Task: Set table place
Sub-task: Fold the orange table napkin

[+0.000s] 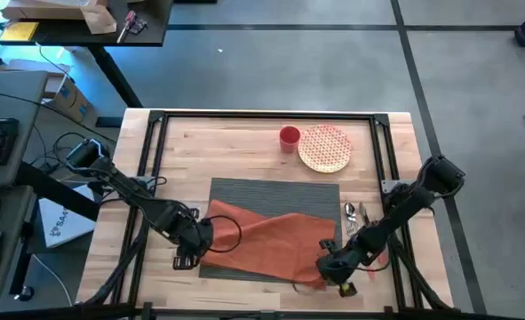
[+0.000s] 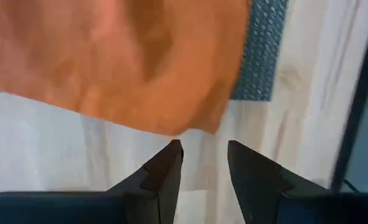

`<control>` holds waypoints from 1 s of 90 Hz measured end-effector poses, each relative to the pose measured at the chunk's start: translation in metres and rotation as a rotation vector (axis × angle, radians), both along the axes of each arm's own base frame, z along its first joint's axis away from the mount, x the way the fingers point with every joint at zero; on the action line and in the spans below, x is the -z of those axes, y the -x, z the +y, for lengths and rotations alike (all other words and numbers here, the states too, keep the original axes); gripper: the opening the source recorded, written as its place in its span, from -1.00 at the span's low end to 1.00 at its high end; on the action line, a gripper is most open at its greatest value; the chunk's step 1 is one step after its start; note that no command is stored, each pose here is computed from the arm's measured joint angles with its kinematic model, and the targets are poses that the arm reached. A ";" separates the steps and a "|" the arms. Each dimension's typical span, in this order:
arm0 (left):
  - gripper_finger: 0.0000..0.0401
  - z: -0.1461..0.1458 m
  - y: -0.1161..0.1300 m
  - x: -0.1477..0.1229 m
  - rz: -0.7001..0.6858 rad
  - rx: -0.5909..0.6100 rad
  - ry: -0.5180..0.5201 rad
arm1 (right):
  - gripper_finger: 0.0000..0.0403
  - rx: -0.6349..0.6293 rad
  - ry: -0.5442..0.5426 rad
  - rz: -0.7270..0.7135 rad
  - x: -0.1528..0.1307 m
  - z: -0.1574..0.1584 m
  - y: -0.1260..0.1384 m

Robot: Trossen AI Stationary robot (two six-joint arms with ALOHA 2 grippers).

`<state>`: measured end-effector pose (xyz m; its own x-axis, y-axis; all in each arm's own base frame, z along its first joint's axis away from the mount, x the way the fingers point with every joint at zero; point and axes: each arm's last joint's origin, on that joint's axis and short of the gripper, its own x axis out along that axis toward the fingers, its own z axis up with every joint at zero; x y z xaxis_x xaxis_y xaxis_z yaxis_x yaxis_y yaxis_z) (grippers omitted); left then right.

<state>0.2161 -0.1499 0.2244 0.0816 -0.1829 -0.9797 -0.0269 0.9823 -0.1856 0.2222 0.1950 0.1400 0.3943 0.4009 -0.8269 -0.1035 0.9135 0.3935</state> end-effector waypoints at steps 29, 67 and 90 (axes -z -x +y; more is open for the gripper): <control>-0.41 0.002 -0.001 -0.001 -0.051 -0.024 -0.066 | -1.00 0.781 0.048 0.082 -0.038 -0.063 0.008; -0.37 0.035 -0.020 -0.002 -0.179 -0.238 -0.285 | -1.00 1.031 0.079 0.181 -0.038 -0.099 0.006; -0.17 0.086 -0.029 0.028 0.018 -0.397 -0.022 | -1.00 0.983 0.070 0.163 -0.039 -0.099 0.003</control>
